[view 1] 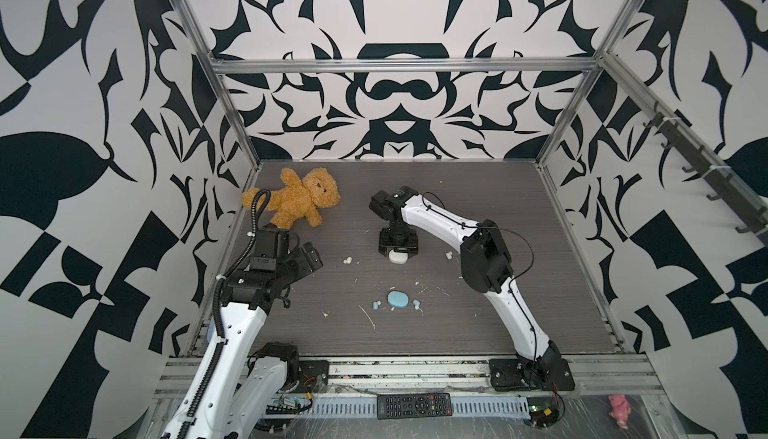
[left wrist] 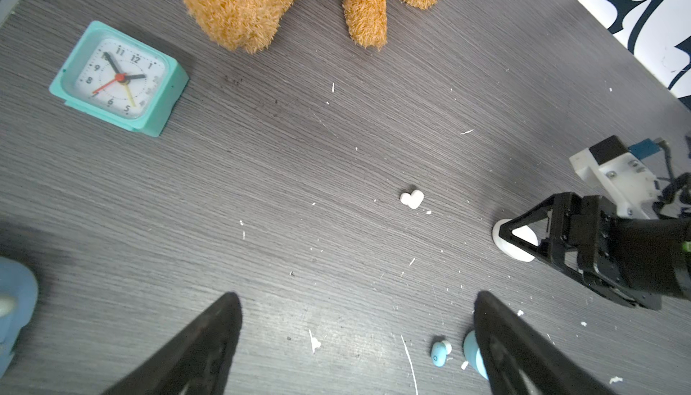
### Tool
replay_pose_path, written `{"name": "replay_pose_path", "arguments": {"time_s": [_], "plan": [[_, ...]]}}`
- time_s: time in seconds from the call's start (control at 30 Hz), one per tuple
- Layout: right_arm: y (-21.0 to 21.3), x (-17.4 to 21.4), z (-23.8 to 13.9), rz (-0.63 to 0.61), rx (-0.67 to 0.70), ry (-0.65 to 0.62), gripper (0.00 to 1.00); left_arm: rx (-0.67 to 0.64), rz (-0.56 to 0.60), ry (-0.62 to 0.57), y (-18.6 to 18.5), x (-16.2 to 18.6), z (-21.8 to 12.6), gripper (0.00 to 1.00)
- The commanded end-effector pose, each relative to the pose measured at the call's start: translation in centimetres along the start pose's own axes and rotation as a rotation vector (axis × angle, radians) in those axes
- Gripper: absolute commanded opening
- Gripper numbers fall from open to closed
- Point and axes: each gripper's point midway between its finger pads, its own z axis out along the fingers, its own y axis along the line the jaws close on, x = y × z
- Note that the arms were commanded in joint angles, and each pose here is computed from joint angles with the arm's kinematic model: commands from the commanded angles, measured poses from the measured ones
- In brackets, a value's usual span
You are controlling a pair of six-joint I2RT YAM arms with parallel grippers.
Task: Insert the wireless bluetooth earbuds into the charging case
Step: 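Lower the right gripper and close it on the white charging case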
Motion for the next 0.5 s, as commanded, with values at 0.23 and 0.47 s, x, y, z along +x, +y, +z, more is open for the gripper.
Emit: {"name": "replay_pose_path", "arguments": {"time_s": [0.23, 0.47], "plan": [[-0.43, 0.18, 0.45, 0.011, 0.027, -0.006, 0.73, -0.002, -0.014, 0.025, -0.07, 0.34, -0.4, 0.99], [-0.64, 0.03, 0.47, 0.014, 0.034, -0.017, 0.67, 0.0, -0.014, 0.023, -0.11, 0.31, -0.44, 0.99]]}}
